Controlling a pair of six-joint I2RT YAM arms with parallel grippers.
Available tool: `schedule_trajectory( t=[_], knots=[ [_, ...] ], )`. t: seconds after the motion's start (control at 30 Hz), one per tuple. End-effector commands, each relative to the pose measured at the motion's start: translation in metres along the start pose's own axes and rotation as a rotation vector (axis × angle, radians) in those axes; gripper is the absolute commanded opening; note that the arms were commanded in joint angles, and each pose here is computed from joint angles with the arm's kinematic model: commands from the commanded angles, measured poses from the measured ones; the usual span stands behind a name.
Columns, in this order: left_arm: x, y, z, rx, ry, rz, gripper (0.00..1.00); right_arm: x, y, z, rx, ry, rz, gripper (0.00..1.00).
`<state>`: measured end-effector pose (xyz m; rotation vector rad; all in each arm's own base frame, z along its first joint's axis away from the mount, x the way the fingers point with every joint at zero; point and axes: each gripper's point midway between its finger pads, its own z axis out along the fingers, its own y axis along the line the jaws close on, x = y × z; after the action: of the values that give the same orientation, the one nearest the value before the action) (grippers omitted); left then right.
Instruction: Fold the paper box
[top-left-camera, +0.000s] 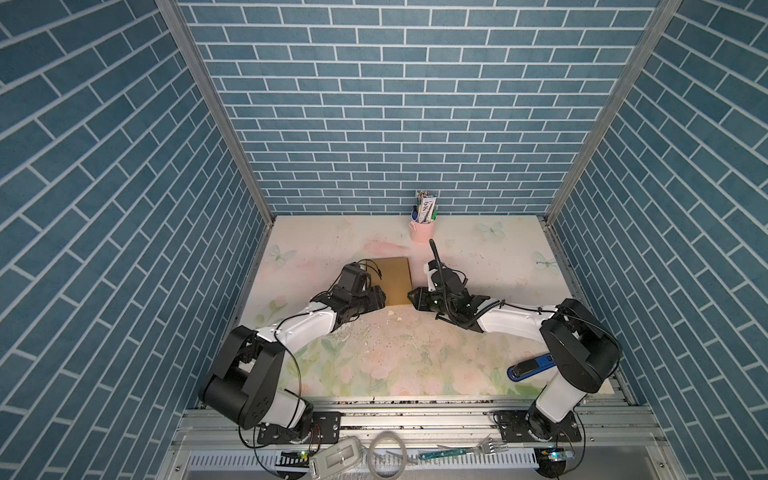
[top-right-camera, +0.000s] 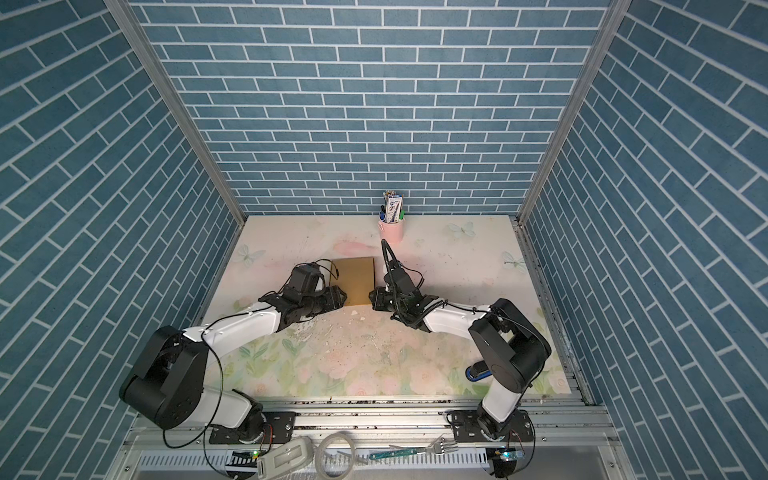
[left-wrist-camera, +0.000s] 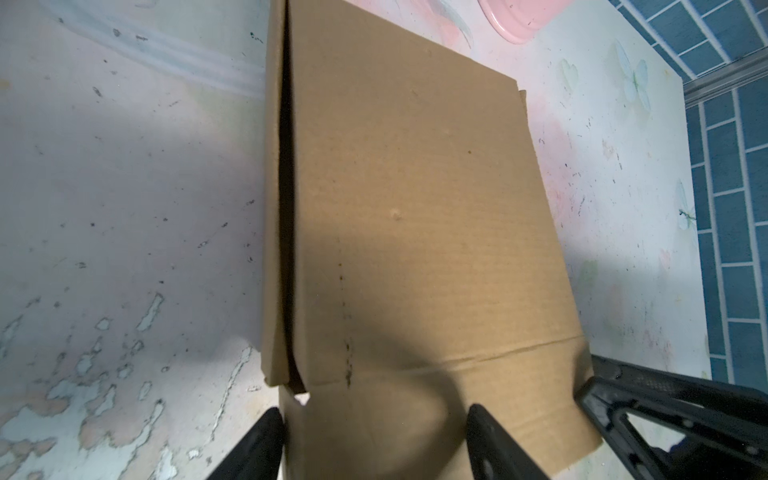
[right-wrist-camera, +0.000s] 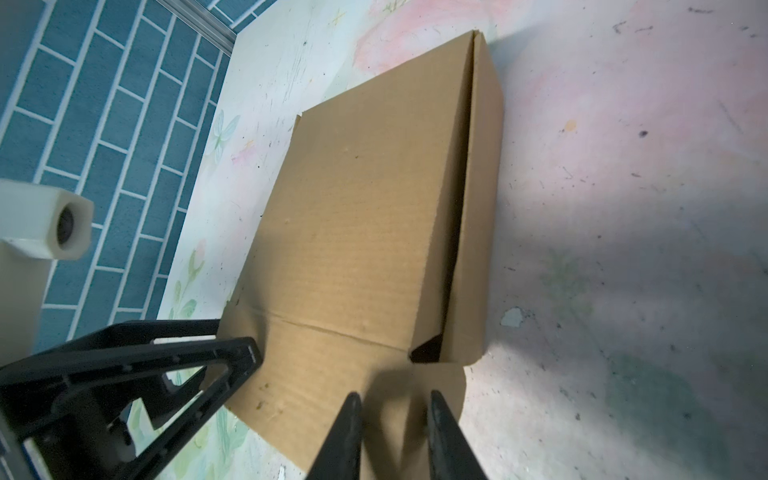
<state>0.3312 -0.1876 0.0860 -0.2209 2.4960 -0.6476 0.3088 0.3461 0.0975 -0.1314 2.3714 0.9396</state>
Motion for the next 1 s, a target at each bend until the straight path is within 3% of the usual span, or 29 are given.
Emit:
schedule_trajectory(
  t=[0.0, 0.97],
  knots=[
    [-0.006, -0.011, -0.009, 0.018, -0.013, 0.026, 0.70, -0.001, 0.013, -0.002, -0.033, 0.008, 0.028, 0.28],
    [-0.012, -0.018, -0.025, 0.036, -0.033, 0.042, 0.70, -0.012, 0.023, -0.021, -0.012, -0.009, 0.058, 0.27]
  ],
)
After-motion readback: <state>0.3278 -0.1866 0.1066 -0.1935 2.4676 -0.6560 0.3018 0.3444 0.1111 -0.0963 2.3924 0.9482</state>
